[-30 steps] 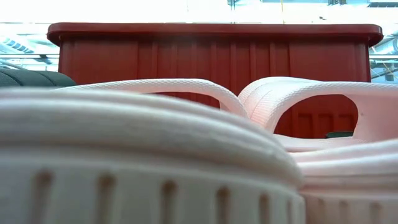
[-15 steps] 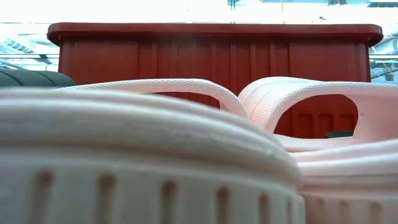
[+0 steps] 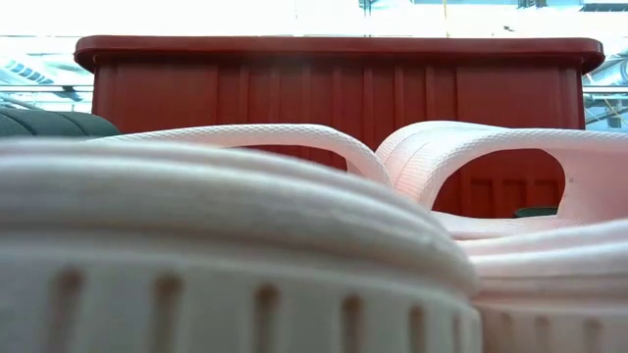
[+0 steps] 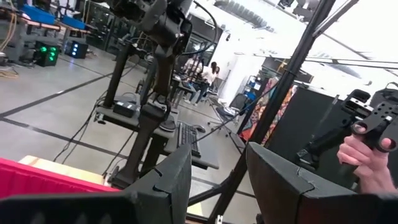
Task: Pick and place slides into bin
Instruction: Put the black slipper into the red bin
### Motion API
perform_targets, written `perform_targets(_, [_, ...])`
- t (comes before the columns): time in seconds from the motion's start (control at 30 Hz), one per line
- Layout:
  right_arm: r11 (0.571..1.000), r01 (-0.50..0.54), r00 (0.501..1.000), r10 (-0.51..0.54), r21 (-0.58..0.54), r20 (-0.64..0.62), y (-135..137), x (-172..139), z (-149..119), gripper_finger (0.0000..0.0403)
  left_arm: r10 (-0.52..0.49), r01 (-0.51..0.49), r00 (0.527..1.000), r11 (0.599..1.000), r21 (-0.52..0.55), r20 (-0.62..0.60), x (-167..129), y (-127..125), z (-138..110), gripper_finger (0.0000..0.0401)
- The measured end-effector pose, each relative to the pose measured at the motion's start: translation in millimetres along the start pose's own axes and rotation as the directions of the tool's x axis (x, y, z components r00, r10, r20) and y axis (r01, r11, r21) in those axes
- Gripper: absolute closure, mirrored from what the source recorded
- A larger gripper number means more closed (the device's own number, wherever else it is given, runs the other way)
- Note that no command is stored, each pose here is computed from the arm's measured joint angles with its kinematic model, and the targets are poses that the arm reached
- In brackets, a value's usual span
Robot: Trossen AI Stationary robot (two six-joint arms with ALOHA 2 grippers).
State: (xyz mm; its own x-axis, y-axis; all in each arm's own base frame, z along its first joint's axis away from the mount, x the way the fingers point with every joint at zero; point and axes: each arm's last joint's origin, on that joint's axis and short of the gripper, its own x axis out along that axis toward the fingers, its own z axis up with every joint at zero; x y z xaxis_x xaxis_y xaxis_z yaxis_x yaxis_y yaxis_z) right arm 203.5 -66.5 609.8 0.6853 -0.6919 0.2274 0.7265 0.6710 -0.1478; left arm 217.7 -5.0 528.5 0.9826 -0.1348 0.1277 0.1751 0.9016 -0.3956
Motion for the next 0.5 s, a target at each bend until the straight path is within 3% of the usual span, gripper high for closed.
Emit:
perform_targets(0.17, [0.999,0.037,0.994,-0.037,0.001,-0.102,-6,12,-19,0.0399,0.016,-0.016,1.000,1.000,0.002,0.006,0,4,2,0.0249])
perform_targets(0.27, [0.995,-0.049,0.966,0.068,0.083,-0.251,-14,22,-42,0.0399,0.020,-0.021,1.000,1.000,0.003,0.007,-1,5,2,0.0249])
perform_targets(0.37, [0.960,-0.164,0.887,0.244,0.227,-0.392,-20,36,-69,0.0399,0.021,-0.021,1.000,1.000,0.007,0.007,-2,6,3,0.0249])
perform_targets(0.5, [0.909,-0.268,0.748,0.406,0.321,-0.526,-20,53,-101,0.0399,0.034,-0.035,0.999,0.999,0.008,0.008,-2,8,4,0.0249])
